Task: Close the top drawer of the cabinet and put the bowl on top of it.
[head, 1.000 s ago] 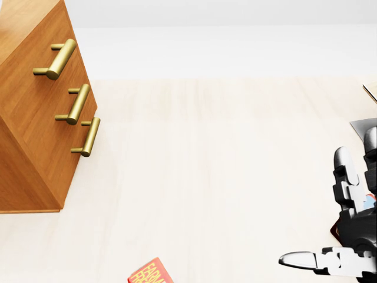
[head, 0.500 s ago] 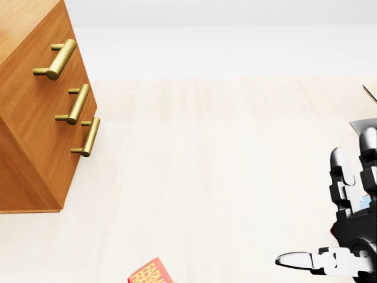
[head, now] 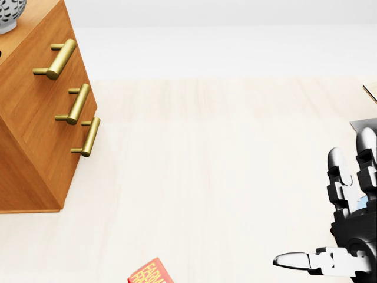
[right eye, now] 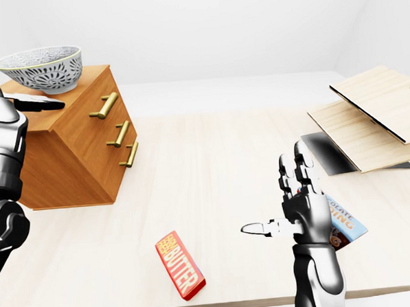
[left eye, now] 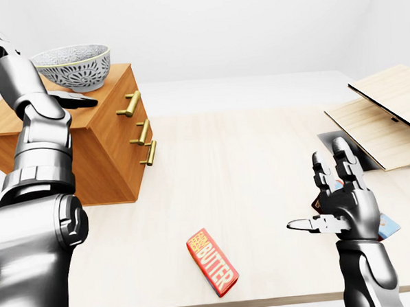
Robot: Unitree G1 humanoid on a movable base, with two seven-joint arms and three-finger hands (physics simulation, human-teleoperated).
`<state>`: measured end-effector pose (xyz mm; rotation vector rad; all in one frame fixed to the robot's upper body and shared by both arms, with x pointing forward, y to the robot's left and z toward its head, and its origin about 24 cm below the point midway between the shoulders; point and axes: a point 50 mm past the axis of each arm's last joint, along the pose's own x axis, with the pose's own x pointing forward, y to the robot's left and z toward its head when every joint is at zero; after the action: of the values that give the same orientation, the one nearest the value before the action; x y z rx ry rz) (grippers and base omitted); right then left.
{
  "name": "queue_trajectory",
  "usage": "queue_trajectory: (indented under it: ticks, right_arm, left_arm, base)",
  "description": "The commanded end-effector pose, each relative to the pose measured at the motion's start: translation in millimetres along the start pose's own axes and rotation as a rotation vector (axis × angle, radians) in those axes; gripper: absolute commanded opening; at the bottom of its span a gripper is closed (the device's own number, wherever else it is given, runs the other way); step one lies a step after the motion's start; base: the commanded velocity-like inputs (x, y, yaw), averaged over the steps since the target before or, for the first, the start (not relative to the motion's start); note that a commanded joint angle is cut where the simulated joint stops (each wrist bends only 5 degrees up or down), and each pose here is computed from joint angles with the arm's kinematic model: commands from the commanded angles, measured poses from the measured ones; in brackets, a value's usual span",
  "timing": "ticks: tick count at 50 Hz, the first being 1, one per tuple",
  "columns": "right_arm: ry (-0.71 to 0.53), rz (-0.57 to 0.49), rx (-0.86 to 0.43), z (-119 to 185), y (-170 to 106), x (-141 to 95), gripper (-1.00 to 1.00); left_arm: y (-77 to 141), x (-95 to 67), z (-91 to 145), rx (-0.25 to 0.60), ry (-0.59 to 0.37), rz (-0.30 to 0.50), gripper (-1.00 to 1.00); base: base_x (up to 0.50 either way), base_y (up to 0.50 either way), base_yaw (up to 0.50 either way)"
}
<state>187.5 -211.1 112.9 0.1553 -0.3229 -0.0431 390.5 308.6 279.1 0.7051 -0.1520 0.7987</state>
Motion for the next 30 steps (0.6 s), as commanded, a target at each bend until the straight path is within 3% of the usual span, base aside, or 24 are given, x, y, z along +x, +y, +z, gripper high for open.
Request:
queue_trajectory:
  ticks: [1,6,15,21,24,26,30]
  right_arm:
    - [0.0,0.004,-0.001,-0.2,0.5,-0.1,1.0]
    - [0.001,0.004,-0.002,-0.8,0.6,0.3,1.0]
    - [0.001,0.005,-0.003,-1.2,0.8,-0.5,1.0]
    - [0.002,0.007,-0.003,-1.7,1.2,-0.3,1.0]
    - [0.001,0.007,-0.002,-1.2,0.9,-0.4,1.0]
    - [0.001,0.007,-0.002,-1.0,0.7,-0.6,1.0]
    - [0.0,0.006,-0.001,-0.5,0.4,-0.8,1.0]
  left_arm:
    - [-8.3,-5.2,-20.8,0.04,0.046,-0.042,1.0]
    - [-5.5,-3.9,-19.8,0.032,0.044,-0.033,1.0]
    - [8.6,1.5,-13.9,-0.067,0.037,-0.005,1.0]
    - [16.4,3.2,0.0,-0.124,-0.029,-0.026,1.0]
    - [31.1,-0.7,22.6,-0.22,-0.169,-0.085,1.0]
    - [43.5,-7.7,32.8,-0.25,-0.259,-0.066,1.0]
    - [68.9,-31.6,56.9,-0.309,-0.473,-0.09,1.0]
  base:
    - [0.0,0.0,0.0]
    - [0.0,0.0,0.0]
    - [0.0,0.0,0.0]
    - [0.0,0.0,0.0]
    - [0.0,0.0,0.0]
    - [0.0,0.0,0.0]
    - [0.0,0.0,0.0]
